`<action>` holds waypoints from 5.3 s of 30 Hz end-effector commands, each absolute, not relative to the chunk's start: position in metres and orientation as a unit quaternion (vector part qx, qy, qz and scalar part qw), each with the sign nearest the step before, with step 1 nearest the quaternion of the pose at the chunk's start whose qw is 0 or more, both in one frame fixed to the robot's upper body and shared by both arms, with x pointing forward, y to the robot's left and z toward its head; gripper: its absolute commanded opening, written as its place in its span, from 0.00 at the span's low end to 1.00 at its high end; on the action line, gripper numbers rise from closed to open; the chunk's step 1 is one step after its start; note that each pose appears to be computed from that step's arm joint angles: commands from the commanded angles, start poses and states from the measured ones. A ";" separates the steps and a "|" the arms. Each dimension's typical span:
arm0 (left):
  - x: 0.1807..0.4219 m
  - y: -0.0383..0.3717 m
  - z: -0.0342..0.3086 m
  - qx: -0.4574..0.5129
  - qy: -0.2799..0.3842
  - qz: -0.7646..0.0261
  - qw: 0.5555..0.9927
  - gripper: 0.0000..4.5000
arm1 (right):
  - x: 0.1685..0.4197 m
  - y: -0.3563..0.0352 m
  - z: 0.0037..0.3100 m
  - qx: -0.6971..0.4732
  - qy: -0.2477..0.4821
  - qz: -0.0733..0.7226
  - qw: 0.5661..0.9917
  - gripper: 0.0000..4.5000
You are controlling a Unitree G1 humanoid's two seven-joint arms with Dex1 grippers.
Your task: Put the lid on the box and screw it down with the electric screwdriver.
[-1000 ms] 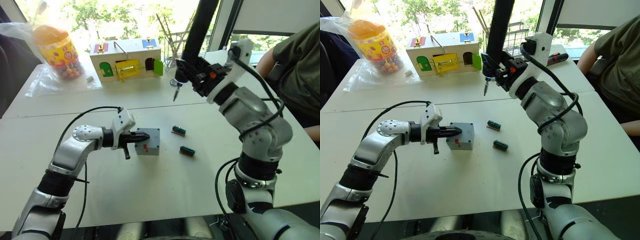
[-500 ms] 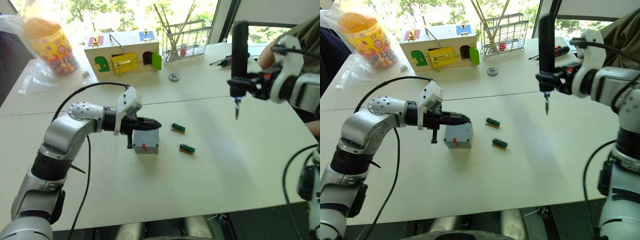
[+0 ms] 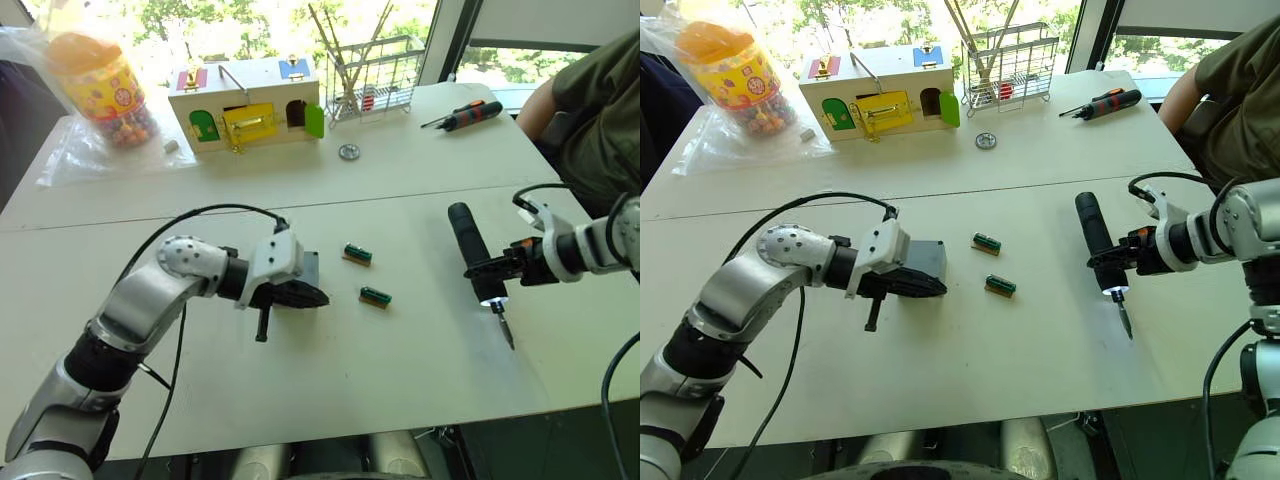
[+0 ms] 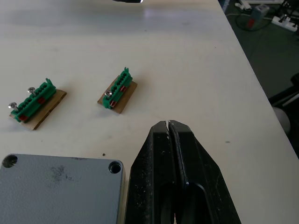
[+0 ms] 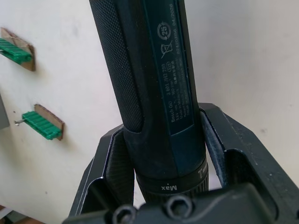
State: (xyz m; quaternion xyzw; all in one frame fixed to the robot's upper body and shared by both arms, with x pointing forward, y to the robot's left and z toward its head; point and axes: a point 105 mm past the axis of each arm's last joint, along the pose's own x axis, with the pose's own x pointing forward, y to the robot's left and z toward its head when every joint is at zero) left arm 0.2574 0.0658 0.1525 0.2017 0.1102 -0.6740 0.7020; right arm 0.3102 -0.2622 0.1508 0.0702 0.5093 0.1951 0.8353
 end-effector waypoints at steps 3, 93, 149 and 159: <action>0.258 0.062 0.155 0.211 0.091 -0.658 0.717 0.00 | 0.318 -0.264 0.153 0.059 0.507 0.195 0.837 0.41; 0.291 0.186 0.109 0.151 0.239 -0.465 0.839 0.00 | 0.302 -0.044 0.132 -0.172 0.198 0.505 0.823 0.99; 0.265 0.115 0.166 0.204 0.166 -0.609 0.749 0.00 | 0.275 -0.112 0.131 -0.097 0.138 0.449 0.878 0.69; 0.267 0.115 0.163 0.197 0.166 -0.607 0.752 0.00 | 0.280 -0.111 0.118 -0.108 0.134 0.436 0.883 0.69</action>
